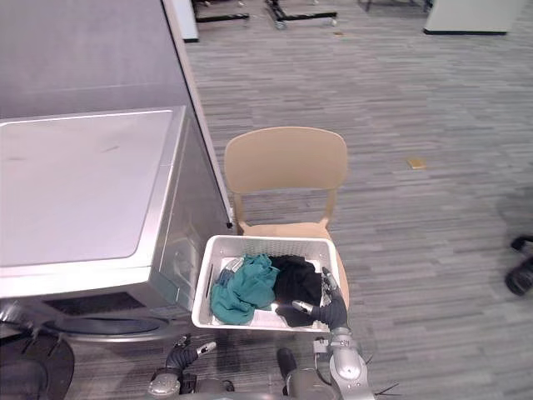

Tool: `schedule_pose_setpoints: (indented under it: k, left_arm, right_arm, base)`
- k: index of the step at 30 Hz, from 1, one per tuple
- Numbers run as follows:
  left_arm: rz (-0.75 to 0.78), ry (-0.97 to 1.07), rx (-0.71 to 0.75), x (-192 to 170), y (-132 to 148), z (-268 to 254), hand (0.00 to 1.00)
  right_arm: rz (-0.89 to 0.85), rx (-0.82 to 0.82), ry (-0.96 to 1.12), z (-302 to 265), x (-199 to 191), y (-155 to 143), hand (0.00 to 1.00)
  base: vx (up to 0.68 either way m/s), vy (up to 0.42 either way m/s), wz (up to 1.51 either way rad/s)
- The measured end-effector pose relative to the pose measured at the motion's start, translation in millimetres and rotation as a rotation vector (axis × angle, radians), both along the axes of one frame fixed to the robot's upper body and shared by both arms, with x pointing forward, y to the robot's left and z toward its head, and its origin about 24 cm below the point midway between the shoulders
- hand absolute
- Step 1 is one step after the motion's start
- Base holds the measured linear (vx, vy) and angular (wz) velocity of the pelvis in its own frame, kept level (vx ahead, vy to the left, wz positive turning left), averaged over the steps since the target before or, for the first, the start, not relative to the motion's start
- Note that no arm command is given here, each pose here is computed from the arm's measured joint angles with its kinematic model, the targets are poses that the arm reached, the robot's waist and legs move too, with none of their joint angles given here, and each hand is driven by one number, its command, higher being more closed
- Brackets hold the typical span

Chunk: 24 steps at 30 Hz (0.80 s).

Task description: Pick up the laundry basket with both hands and put the clothes into the washing machine.

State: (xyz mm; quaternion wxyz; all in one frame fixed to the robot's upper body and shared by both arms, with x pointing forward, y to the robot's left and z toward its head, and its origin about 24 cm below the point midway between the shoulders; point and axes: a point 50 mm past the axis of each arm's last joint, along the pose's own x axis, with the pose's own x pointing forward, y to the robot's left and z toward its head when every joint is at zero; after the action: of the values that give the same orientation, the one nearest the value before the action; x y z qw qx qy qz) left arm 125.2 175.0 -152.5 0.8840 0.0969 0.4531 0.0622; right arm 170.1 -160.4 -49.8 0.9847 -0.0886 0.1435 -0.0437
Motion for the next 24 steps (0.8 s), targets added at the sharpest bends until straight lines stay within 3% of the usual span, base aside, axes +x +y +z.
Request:
schedule_pose_setpoints:
  k: [10, 20, 24]
  left_arm:
    - [-0.011, 0.019, 0.022, -4.1, 8.4, -0.9, 0.0]
    - [-0.002, 0.003, 0.051, -5.1, 21.8, 1.8, 0.0]
    - [0.006, 0.022, 0.082, -12.8, 34.7, 1.6, 0.0]
  right_arm:
    - [0.029, -0.058, 0.043, -8.0, 4.9, -5.1, 0.0]
    - [0.16, -0.389, -0.042, 17.5, 54.4, -40.8, 0.0]
    - [0.255, -0.464, -0.071, 25.3, 72.2, -34.0, 0.0]
  base:
    - [0.08, 0.109, -0.25]
    - [-0.02, 0.023, 0.38]
    - [-0.05, 0.0, 0.23]
